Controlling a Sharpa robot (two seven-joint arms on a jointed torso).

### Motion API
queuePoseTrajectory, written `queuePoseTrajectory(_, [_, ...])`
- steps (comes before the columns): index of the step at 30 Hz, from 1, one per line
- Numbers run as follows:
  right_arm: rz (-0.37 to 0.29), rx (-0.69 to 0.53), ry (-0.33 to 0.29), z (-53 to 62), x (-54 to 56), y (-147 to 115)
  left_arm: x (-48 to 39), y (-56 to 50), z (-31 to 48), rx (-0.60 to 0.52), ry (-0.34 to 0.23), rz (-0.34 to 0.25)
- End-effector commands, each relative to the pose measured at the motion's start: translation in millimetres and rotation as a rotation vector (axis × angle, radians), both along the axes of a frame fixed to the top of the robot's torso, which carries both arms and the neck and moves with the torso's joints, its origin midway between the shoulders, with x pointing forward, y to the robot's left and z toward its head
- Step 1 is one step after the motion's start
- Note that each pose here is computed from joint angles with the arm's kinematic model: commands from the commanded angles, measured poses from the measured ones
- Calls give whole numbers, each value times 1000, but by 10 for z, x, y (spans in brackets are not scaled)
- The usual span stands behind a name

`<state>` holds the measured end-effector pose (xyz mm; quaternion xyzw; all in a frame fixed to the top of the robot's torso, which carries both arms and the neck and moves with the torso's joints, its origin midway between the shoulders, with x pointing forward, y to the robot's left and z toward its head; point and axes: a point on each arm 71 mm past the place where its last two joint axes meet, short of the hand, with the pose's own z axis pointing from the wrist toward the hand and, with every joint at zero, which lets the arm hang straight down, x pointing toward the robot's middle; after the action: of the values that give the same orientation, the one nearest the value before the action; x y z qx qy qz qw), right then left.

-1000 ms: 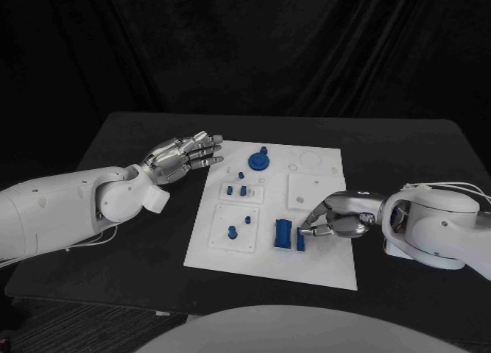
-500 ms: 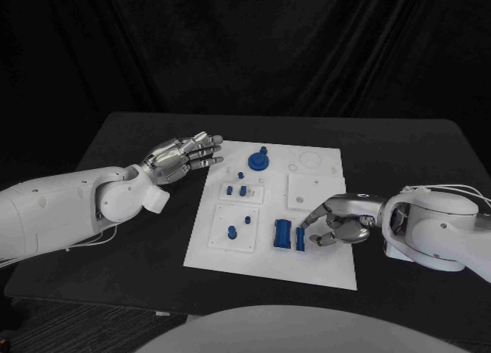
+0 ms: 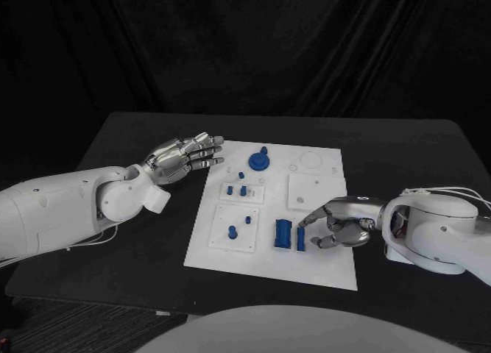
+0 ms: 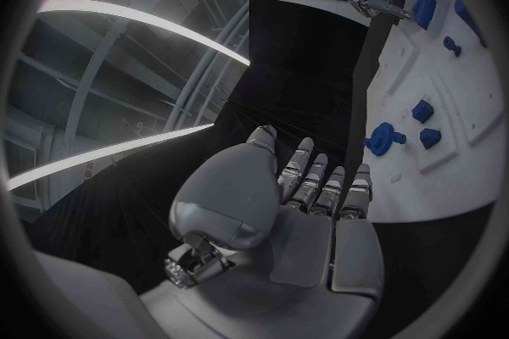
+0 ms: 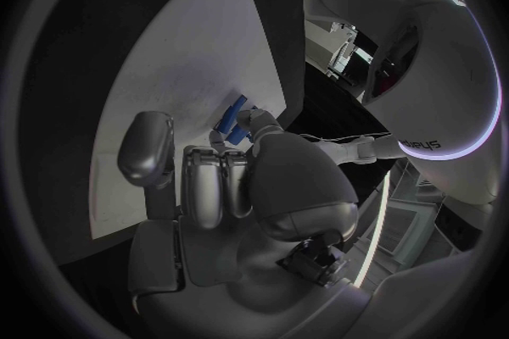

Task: Assemble the parts on the task board

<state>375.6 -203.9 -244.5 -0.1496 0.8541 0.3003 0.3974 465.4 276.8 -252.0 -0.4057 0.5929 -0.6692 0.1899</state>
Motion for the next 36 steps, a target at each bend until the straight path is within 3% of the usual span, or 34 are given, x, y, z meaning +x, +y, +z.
queuePoseTrajectory(1, [21,-13,-83,26,-6,-8,-11,-14,-1,-14,-1,-15])
queuePoseTrajectory(7, [43,55,-187,119,-22,-19,-11,-11,-2,-13,0,-15])
queuePoseTrajectory(13, [69,67,-239,160,-47,-35,-11,-7,-3,-13,0,-14])
queuePoseTrajectory(25, [87,45,-220,125,-83,-58,-9,-9,-4,-13,1,-15])
queuePoseTrajectory(36, [94,41,-183,21,-158,-65,-4,-9,-7,-11,0,-14])
